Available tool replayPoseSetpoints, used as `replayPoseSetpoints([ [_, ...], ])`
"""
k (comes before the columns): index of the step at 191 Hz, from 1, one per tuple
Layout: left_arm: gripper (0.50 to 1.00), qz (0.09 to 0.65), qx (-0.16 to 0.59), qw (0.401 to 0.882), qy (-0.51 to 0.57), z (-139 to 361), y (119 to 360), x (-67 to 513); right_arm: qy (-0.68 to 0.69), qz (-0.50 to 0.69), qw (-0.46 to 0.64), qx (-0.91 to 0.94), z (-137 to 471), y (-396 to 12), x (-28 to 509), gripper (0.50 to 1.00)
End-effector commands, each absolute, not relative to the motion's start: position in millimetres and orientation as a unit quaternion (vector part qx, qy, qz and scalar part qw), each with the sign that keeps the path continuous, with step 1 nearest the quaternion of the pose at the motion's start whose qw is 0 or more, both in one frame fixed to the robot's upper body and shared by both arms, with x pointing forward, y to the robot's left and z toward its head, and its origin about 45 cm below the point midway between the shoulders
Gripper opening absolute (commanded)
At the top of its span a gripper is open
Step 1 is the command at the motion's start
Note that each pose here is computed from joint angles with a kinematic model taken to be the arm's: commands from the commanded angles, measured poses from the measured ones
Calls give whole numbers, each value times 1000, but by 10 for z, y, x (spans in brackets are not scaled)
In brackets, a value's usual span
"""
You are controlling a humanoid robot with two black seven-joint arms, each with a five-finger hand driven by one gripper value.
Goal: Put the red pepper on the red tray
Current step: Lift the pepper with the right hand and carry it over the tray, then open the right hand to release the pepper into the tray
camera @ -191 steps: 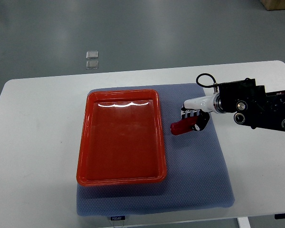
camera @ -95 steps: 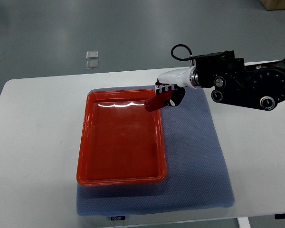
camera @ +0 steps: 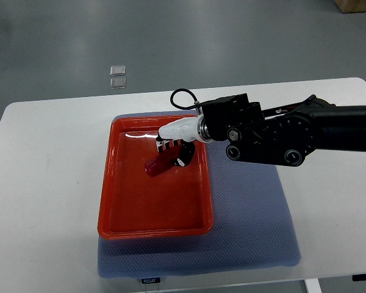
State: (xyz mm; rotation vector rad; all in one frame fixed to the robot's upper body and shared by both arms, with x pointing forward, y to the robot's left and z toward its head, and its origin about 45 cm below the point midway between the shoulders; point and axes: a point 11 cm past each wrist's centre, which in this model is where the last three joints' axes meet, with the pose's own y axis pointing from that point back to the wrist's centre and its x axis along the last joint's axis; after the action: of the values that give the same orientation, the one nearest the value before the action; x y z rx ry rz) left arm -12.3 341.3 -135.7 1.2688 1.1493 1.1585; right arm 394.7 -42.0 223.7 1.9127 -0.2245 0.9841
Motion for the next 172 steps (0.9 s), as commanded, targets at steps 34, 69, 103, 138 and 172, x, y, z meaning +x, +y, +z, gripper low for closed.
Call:
replayPoseSetpoints([
  [34, 1000, 482, 527, 512, 478, -1357, 3413, -122, -91, 395, 468, 785, 2143, -379, 3910, 658],
  [69, 1000, 482, 527, 512, 478, -1357, 3413, -122, -90, 390, 466, 789, 2105, -363, 3883, 813],
  [103, 1000, 481, 528, 512, 477, -1357, 3413, -123, -90, 391, 466, 788, 2125, -356, 3890, 852],
  [138, 1000, 482, 527, 512, 478, -1357, 3413, -122, -97, 395, 456, 791, 2187, -375, 3934, 907],
  [172, 1000, 482, 527, 512, 478, -1357, 3413, -122, -115, 393, 439, 800, 2316, -460, 4032, 911],
])
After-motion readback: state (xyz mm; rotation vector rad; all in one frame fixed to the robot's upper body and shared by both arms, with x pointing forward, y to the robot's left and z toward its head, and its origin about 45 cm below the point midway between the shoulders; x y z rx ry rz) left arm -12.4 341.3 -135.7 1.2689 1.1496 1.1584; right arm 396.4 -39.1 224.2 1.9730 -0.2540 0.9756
